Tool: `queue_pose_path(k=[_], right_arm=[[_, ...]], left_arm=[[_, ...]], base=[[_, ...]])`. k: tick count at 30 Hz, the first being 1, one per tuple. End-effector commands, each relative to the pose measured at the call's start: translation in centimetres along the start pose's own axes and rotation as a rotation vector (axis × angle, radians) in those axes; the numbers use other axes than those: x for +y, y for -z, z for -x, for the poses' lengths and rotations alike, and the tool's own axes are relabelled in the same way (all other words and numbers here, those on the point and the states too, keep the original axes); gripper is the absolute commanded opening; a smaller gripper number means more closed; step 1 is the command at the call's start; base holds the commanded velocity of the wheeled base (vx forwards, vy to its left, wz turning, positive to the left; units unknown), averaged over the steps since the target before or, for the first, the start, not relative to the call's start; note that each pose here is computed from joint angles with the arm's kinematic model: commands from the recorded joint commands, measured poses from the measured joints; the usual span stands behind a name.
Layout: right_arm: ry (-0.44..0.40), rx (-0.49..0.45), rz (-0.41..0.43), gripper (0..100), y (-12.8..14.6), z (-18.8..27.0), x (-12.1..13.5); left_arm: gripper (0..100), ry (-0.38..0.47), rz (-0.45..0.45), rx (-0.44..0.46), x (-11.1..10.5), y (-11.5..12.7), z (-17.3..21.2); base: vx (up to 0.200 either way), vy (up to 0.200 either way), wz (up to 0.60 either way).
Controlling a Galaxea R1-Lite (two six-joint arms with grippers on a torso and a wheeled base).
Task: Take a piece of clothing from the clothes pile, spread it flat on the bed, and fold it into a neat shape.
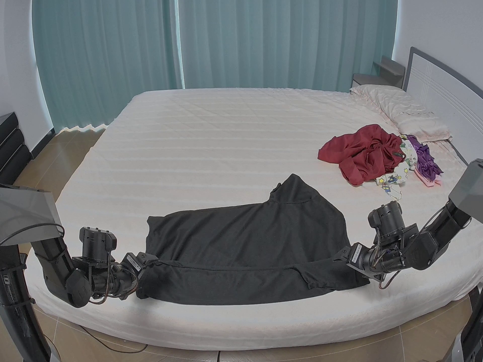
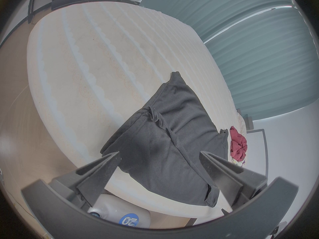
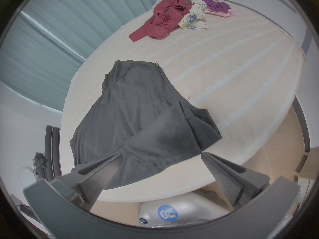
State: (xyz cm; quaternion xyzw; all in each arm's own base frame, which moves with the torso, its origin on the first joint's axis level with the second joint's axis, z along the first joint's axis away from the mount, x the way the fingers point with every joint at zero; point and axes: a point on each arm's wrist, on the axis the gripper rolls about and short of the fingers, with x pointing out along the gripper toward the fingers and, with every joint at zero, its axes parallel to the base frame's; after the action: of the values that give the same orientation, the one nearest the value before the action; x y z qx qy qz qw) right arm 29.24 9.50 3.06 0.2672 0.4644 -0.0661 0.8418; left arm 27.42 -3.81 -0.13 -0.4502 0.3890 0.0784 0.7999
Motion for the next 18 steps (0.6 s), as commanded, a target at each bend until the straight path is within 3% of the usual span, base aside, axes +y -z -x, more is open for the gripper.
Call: queue_pose_path(k=[1,10,17,18], right_arm=[[0.039,0.027,0.042,100,0.4,-2.6,-1.3],[0.029,0.010,0.126,100,1.0,-4.7,-2.7],[0.013,0.012,0.130,100,1.3,-5.5,-2.8],[0.006,0.023,0.128,0,1.4,-5.8,-2.8]], left_arm=[[100,0.000,0.000,0.000,0.0,0.0,0.0],[100,-0.001,-0.001,0.001,0.0,0.0,0.0],[100,-0.001,-0.001,0.001,0.0,0.0,0.0],[100,-0.001,-0.001,0.001,0.0,0.0,0.0]], base=[[0.000,0.000,0.00],[0.000,0.000,0.00],[0.000,0.000,0.00],[0.000,0.000,0.00]])
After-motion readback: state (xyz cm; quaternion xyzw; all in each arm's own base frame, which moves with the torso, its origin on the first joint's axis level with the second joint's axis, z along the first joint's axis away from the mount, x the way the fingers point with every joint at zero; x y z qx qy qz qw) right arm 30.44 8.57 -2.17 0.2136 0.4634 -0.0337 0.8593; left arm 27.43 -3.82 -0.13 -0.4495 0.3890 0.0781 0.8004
